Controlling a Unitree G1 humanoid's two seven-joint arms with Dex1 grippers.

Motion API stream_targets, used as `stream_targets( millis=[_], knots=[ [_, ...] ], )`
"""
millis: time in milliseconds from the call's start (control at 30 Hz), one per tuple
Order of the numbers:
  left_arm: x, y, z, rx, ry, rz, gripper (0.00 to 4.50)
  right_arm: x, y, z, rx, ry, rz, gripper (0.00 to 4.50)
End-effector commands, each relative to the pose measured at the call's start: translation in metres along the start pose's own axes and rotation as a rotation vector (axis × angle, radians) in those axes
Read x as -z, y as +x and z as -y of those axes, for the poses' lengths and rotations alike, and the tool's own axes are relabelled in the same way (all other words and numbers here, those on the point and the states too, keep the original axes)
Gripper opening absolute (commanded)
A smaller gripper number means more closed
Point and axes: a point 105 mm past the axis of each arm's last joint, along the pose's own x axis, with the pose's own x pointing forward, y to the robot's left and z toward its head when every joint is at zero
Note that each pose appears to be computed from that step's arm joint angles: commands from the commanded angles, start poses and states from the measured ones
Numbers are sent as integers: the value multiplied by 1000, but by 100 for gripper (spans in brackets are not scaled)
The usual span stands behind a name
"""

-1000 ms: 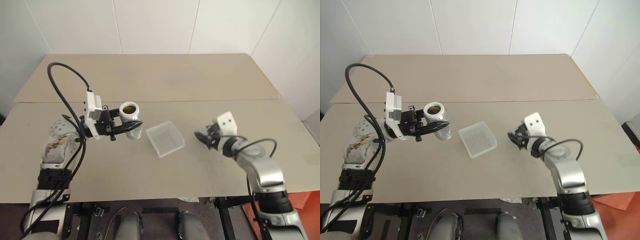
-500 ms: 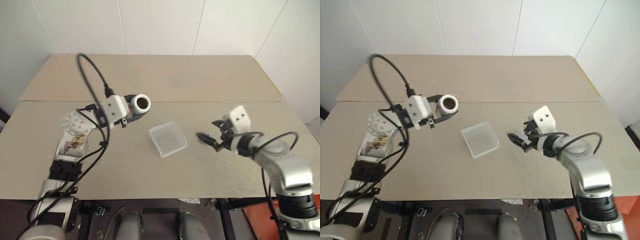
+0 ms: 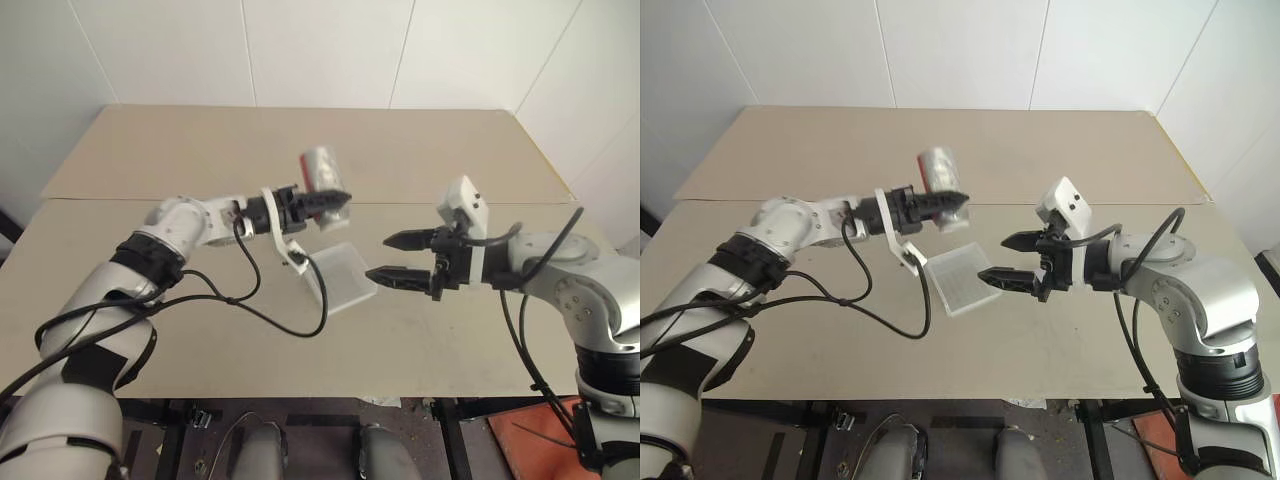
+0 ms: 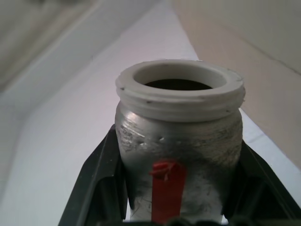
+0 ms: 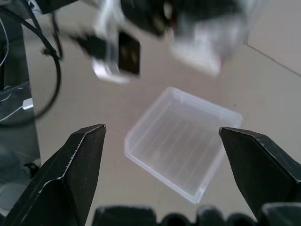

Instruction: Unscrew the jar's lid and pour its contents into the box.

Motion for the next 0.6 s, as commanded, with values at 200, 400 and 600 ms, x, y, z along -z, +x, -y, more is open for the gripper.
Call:
stream_targets(
  millis=[200,400,600],
  knots=[
    [-6,9,5,-2,165,66,205,-20,-8,-7,-21,-35,88,447],
    [2,12,1,-35,129,21,205,-18,-10,-12,-21,-45,97,447],
    [26,-1,7,-36,-398,-259,205,-16,-8,-15,-13,-58,95,447]
  ],
)
